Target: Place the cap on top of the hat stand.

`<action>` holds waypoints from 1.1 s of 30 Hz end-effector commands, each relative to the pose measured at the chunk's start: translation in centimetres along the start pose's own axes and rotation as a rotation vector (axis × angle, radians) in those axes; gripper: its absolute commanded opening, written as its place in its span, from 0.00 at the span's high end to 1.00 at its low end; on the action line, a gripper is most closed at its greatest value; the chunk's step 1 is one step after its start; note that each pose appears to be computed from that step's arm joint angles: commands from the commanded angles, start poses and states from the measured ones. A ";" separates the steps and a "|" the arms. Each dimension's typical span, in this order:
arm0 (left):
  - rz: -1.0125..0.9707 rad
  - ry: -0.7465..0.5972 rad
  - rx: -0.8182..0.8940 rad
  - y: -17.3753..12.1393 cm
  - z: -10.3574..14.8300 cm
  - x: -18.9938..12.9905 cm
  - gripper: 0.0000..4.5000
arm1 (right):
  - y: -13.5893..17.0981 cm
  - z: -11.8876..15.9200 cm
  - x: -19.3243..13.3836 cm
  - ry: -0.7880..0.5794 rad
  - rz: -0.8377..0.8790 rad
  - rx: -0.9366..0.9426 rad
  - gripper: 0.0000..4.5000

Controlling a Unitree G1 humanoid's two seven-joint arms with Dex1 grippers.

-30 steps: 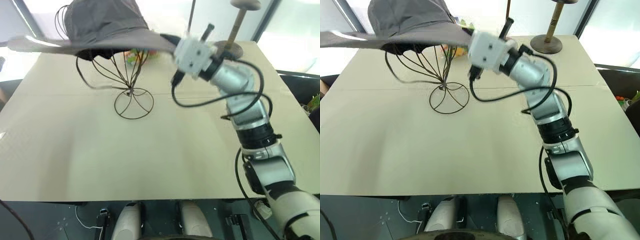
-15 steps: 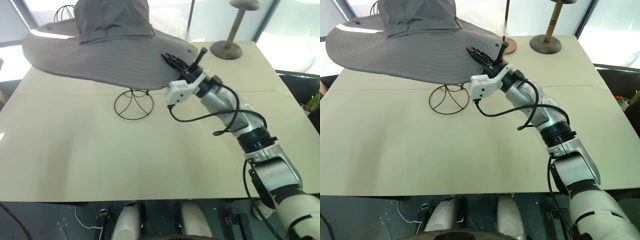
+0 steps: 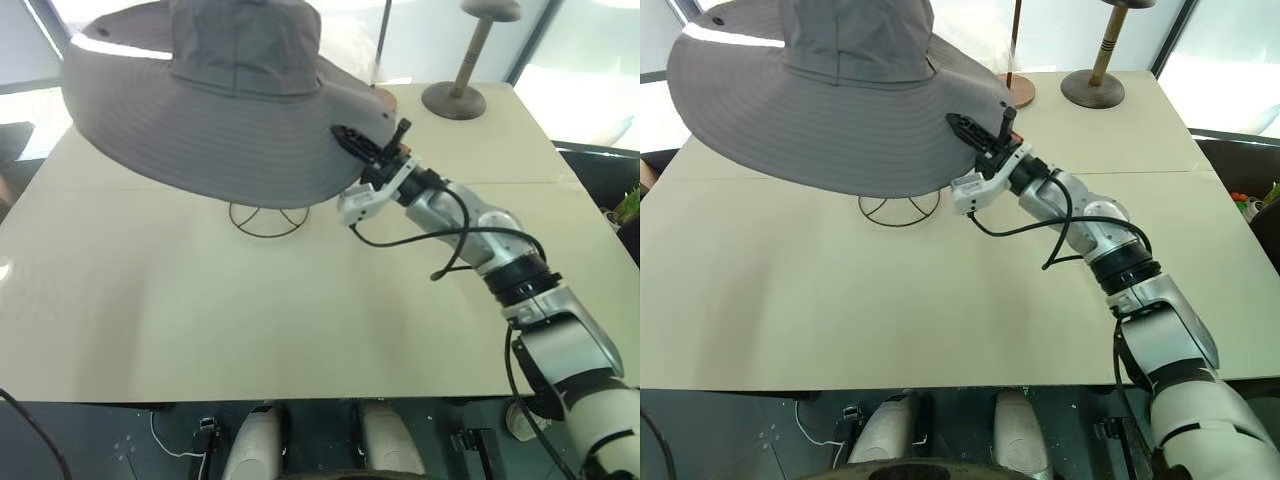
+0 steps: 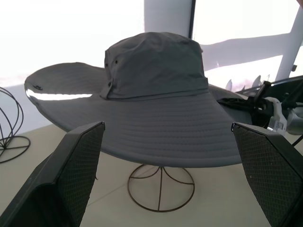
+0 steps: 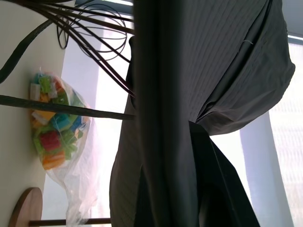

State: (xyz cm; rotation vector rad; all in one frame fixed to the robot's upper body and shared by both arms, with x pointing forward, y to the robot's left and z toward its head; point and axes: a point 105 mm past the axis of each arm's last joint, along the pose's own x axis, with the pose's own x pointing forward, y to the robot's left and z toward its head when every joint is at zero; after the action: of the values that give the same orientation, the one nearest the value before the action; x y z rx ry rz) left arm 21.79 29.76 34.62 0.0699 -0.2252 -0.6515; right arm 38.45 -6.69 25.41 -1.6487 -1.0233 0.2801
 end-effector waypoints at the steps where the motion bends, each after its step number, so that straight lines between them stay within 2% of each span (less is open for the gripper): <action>1: -0.005 -0.024 0.042 -0.1 0.9 0.0 0.00 | -4.4 -0.6 0.4 -0.031 -0.078 -0.078 1.00; 4: -0.014 -0.026 0.042 0.0 0.9 0.2 0.00 | -6.3 -0.4 0.5 -0.070 -0.090 -0.105 1.00; 8: -0.022 -0.026 0.038 0.0 0.5 0.4 0.00 | -6.1 0.1 0.8 -0.102 -0.042 -0.029 1.00; 12: -0.026 -0.027 0.034 -0.1 0.3 0.5 0.00 | -3.8 0.1 1.1 -0.066 0.031 0.122 1.00; 17: -0.031 -0.023 0.035 -0.1 0.3 0.6 0.00 | -2.3 1.8 2.1 -0.049 0.024 0.453 1.00; 24: -0.050 -0.023 0.041 0.0 0.6 1.2 0.00 | -1.5 3.3 3.2 -0.062 0.028 0.491 1.00; 33: -0.059 -0.023 0.041 0.1 0.4 1.5 0.00 | 0.1 4.0 2.3 -0.083 0.126 0.573 1.00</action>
State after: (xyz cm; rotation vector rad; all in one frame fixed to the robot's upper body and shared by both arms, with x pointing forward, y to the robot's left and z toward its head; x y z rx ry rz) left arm 23.28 29.06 34.26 0.0669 -0.2247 -0.7069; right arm 37.66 -2.18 23.87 -1.2116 -0.7779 0.6670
